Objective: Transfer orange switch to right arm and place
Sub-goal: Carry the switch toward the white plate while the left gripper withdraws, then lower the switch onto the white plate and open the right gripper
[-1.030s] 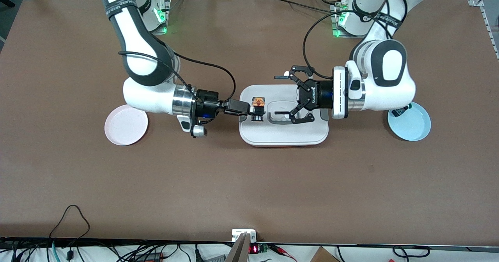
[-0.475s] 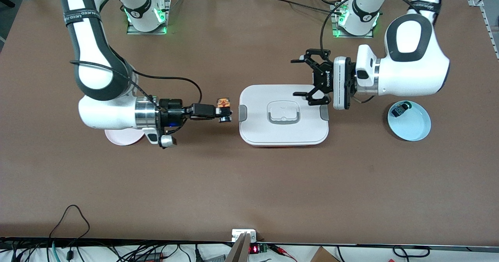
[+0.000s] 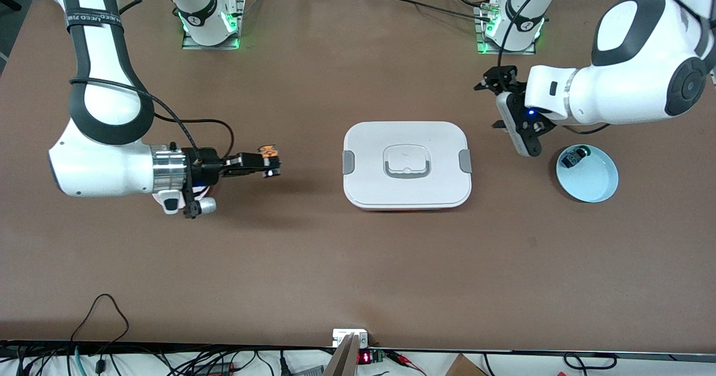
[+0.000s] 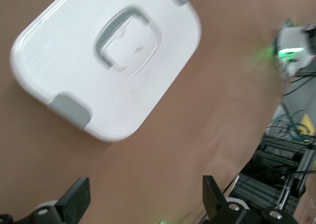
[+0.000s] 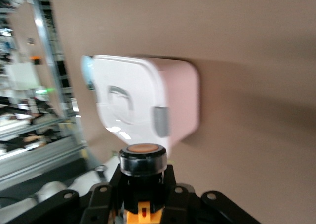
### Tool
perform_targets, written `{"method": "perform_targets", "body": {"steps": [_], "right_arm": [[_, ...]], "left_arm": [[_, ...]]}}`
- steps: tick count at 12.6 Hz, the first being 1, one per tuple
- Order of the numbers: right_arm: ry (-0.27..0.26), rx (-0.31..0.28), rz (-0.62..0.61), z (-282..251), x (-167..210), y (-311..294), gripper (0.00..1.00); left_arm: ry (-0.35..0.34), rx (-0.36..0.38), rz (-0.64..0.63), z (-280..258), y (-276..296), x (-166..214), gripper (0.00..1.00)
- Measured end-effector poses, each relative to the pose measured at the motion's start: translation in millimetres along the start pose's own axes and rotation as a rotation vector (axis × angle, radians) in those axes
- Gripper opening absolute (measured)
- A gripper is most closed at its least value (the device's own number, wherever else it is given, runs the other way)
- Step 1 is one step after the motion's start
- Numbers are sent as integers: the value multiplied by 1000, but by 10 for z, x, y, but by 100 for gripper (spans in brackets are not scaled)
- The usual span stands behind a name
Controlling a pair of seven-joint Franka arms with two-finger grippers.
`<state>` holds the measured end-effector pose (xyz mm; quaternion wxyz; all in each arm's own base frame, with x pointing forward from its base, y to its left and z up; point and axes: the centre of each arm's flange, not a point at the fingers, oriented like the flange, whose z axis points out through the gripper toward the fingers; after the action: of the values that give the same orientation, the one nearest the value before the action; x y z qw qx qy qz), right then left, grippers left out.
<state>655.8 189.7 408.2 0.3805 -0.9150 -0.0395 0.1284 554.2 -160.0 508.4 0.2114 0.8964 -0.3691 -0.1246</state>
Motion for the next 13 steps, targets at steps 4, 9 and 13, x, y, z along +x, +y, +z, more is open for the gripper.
{"method": "perform_targets", "body": {"steps": [4, 9, 13], "right_arm": [[-58, -366, -90, -217, -53, 343, 34], [-104, -702, -166, -617, -155, 591, 34], [-97, -796, -132, -626, -159, 1085, 34]], "left_arm": [[-150, 292, -336, -232, -197, -244, 100], [-63, 446, -569, -759, -425, -470, 100], [237, 462, -657, -1261, -775, -840, 100]]}}
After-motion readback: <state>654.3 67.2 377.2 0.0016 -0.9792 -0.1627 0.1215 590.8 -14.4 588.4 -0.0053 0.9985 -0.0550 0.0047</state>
